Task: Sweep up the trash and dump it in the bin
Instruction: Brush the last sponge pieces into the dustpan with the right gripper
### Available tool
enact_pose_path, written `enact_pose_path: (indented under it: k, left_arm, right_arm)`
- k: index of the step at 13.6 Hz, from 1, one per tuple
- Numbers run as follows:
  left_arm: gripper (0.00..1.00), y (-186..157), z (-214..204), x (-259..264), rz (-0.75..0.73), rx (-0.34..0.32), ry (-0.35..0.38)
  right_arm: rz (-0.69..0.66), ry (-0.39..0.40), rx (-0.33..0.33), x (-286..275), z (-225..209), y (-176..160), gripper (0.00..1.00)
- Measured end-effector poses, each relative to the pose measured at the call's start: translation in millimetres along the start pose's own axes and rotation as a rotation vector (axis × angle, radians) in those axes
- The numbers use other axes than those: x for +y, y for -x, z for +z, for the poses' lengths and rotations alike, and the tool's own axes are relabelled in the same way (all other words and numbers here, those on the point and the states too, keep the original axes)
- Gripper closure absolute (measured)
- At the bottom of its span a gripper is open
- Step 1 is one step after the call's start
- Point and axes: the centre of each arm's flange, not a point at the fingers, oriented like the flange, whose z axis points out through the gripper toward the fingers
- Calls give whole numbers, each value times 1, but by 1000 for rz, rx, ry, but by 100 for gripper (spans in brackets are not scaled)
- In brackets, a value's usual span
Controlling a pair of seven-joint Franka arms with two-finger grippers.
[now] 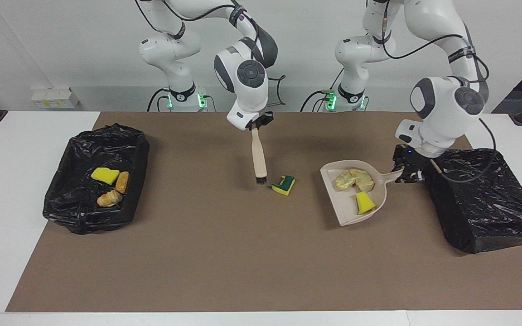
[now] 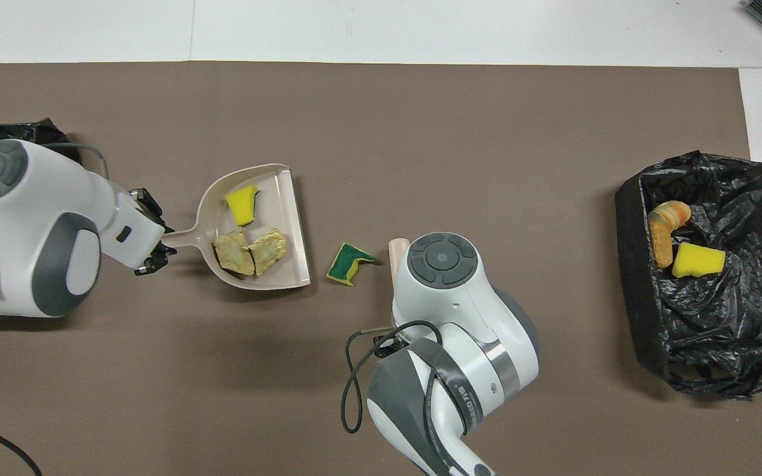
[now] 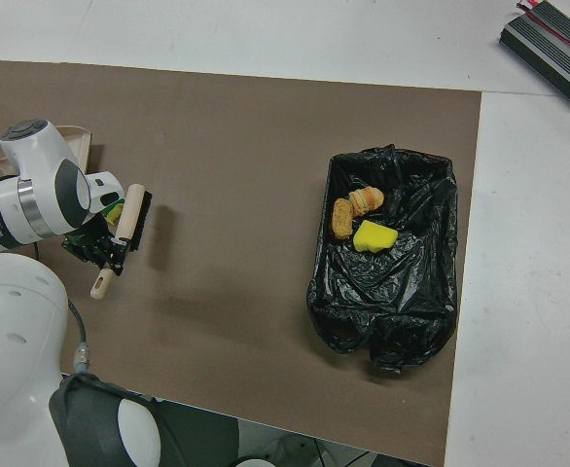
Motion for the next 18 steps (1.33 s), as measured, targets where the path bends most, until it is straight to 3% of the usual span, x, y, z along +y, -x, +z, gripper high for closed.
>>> enact_pose_path:
  k: [2, 5, 7, 9, 12, 15, 18]
  left_arm:
    - [67, -36, 20, 15, -12, -2, 0]
    - [67, -49, 22, 21, -7, -7, -2]
    - [67, -64, 23, 28, 23, -11, -2]
    - [67, -73, 23, 32, 40, -14, -3]
    - [67, -70, 23, 31, 44, -16, -4]
    - [67, -55, 21, 21, 99, -9, -24]
    - [67, -45, 21, 16, 118, -6, -32]
  right_arm:
    - [-9, 9, -18, -8, 18, -5, 74]
    - [-32, 5, -15, -23, 21, 1, 74]
    - [-38, -40, -30, -35, 20, 7, 74]
    - [-44, -147, -33, -46, 13, 7, 74]
    - [-56, -266, -7, -54, 7, 1, 74]
    - [-81, -291, -7, -55, 4, 1, 74]
    - [-59, -372, -50, -72, 5, 12, 74]
